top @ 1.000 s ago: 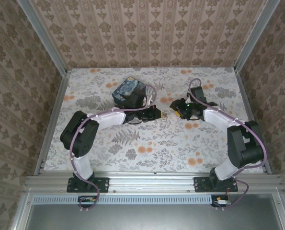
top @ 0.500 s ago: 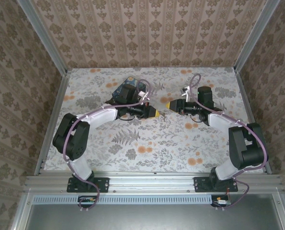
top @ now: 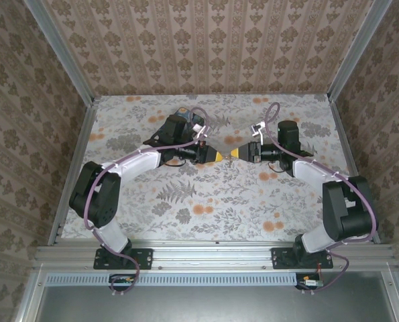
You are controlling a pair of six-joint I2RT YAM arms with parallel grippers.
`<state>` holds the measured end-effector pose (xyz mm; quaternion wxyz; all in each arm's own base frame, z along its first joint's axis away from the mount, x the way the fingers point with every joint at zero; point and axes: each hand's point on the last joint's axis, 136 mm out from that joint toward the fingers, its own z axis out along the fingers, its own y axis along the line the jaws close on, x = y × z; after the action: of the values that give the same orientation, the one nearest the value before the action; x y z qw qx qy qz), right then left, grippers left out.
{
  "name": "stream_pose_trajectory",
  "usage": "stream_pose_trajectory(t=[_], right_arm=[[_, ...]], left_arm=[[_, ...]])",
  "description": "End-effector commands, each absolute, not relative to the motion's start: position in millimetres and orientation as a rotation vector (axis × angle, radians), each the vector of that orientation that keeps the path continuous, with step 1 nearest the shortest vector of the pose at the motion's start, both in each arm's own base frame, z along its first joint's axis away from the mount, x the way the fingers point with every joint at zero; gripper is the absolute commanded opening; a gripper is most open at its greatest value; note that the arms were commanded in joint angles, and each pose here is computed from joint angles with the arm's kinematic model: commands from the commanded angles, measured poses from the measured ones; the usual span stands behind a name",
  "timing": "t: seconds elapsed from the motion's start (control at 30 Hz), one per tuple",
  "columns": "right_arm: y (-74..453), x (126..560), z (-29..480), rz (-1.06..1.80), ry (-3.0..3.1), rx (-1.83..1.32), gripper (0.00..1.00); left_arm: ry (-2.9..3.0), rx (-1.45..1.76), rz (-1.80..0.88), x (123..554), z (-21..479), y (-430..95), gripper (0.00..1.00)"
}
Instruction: Unlock the padlock with the key
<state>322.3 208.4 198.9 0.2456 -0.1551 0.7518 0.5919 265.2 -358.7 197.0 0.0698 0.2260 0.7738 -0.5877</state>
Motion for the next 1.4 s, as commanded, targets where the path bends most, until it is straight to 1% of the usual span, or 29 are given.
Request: stream_pose_trajectory(t=[0.0,0.27,0.47,0.57,0.87,1.0,1.17,1.37], right_arm=[[213.6,303.8,202.7,1.659,2.039,-0.497,0.40],[214.0,306.1,196.1,1.649,2.069,-0.476,0.38],[212.7,314.1,190.9,1.619,2.086,-0.444,0.40],[214.0,315.7,190.5,1.625,2.085,-0.442,0.39],[222.3,314.0,190.2,1.636,2.083,-0.460,0.29],[221.9,314.7,191.7,1.629,2.076,-0.460,0.21],[222.4,316.8,192.9,1.630,2.069,-0.447,0.15],[221.7,315.1,192.9,1.633,2.072,-0.442,0.03]], left_arm=[[2.262,0.711,-1.801,263.5,213.5,-355.3,0.00],[2.242,0.711,-1.815,263.6,217.9,-355.2,0.00],[2.238,0.717,-1.822,261.8,219.2,-355.3,0.00],[2.236,0.717,-1.824,261.7,219.2,-355.3,0.00],[2.224,0.707,-1.840,264.0,220.3,-357.9,0.00],[2.225,0.706,-1.841,263.1,220.0,-357.4,0.00],[2.224,0.706,-1.842,262.7,220.0,-357.3,0.00],[2.247,0.693,-1.824,263.6,214.7,-355.2,0.00]])
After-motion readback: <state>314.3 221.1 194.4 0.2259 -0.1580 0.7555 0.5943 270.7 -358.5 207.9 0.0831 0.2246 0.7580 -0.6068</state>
